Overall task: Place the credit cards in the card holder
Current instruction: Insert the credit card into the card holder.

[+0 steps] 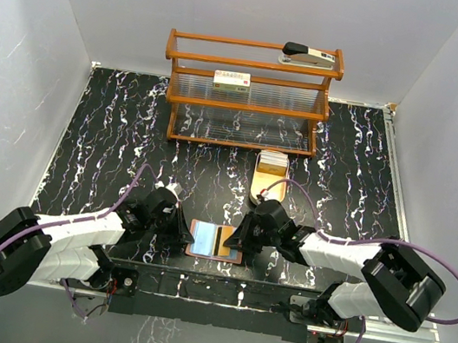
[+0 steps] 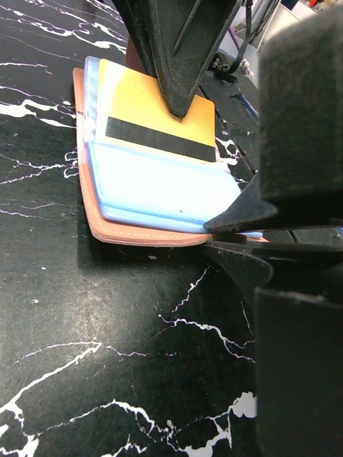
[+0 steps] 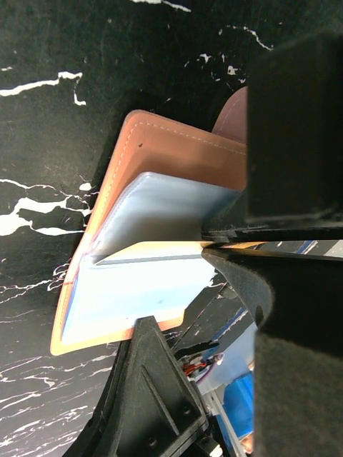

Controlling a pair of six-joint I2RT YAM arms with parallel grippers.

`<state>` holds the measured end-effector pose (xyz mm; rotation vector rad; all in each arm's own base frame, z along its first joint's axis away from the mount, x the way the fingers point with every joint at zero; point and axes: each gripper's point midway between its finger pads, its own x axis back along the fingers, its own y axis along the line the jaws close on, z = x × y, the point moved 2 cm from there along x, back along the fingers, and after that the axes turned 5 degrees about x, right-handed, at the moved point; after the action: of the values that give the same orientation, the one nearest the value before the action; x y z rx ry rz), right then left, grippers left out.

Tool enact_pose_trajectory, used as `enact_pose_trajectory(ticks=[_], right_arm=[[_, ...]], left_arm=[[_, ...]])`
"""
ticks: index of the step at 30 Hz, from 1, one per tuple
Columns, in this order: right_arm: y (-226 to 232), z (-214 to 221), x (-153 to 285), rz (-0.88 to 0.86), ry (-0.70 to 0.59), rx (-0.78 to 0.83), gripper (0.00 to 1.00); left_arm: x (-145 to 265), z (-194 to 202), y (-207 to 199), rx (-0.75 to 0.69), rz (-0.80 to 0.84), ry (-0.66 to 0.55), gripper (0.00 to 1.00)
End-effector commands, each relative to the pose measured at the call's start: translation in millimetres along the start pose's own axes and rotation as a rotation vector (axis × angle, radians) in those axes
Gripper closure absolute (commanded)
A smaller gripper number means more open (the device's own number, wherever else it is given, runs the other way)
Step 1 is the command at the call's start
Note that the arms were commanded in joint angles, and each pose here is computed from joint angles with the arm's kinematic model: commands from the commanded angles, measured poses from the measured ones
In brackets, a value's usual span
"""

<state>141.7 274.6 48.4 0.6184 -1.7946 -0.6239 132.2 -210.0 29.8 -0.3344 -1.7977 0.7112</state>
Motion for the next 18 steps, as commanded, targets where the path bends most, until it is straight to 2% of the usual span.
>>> enact_pose_trajectory(ticks=[1,18], right_arm=[[6.1,-5.4,0.6,-0.045,-0.024,-0.004,0.99],[2.0,4.9,-1.0,-0.098,0.037,0.022,1.0]], left_arm=[[-1.2,12.2,20.2,-0.002,-0.062,0.038,1.0],[-2.3,12.9,25.6,-0.006,-0.085,0.039,1.0]])
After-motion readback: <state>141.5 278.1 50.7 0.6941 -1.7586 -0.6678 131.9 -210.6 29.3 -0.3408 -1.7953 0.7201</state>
